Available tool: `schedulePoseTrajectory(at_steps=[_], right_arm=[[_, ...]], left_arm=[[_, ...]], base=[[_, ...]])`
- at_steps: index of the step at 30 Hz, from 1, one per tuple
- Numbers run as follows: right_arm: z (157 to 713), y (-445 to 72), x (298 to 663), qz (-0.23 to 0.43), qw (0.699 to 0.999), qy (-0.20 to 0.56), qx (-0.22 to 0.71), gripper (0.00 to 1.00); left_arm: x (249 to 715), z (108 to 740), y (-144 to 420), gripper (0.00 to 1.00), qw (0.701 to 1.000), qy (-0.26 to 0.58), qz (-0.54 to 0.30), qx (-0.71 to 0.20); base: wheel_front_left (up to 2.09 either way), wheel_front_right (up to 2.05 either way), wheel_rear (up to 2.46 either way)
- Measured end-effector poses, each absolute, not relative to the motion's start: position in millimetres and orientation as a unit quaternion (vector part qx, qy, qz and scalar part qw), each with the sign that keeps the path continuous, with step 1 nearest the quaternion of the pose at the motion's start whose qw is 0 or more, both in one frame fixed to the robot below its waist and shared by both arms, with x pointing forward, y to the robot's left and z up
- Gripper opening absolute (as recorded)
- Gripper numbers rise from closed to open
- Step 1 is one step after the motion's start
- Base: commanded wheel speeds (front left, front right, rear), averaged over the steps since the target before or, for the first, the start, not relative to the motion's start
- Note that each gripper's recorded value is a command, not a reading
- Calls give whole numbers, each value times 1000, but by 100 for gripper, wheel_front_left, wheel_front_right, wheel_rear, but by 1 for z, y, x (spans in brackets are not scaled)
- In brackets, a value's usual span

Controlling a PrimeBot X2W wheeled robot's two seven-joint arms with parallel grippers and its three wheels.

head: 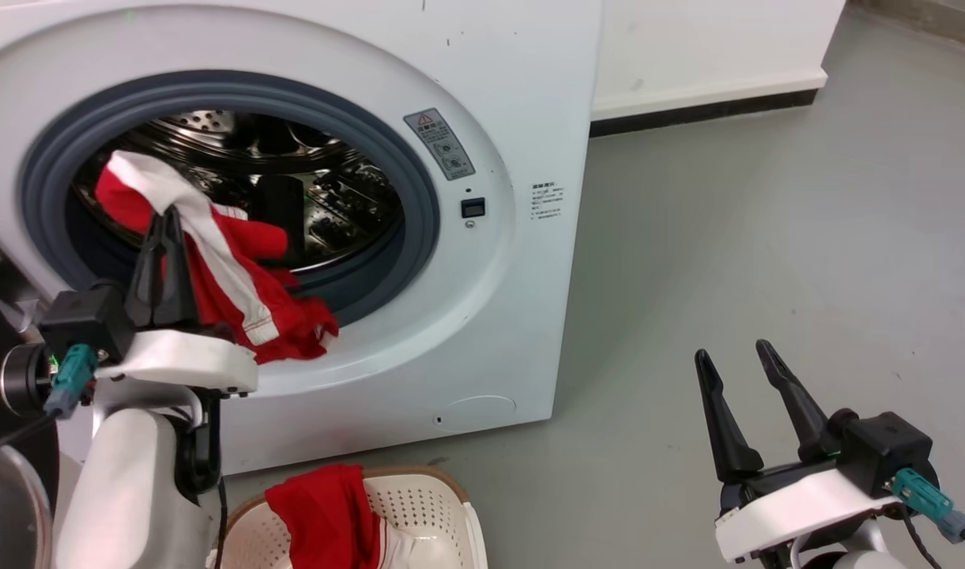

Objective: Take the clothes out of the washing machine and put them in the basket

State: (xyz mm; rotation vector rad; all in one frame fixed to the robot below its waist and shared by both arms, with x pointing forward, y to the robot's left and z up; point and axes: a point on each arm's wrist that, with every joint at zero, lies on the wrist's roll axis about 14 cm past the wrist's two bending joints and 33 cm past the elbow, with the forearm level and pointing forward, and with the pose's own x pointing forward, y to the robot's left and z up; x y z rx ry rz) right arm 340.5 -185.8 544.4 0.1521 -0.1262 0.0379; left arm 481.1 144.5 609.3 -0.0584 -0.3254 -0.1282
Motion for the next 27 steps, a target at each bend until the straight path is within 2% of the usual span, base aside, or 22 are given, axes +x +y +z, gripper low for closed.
schedulePoseTrajectory(at_steps=[8, 14, 19, 27], right_arm=[[550, -173, 333, 39, 994, -67, 78, 100], [554, -166, 334, 52, 993, -70, 76, 100], [553, -161, 336, 59, 993, -66, 76, 100], [545, -153, 348, 71, 993, -50, 76, 100]], left_arm=[[438, 656, 145, 0, 970, -232, -67, -31], [407, 660, 141, 0, 970, -230, -73, -32], [386, 614, 138, 0, 985, -151, -67, -51], [356, 481, 143, 0, 993, 51, -30, -97]], base=[[0, 0, 0], [0, 0, 0], [0, 0, 0], [0, 0, 0]])
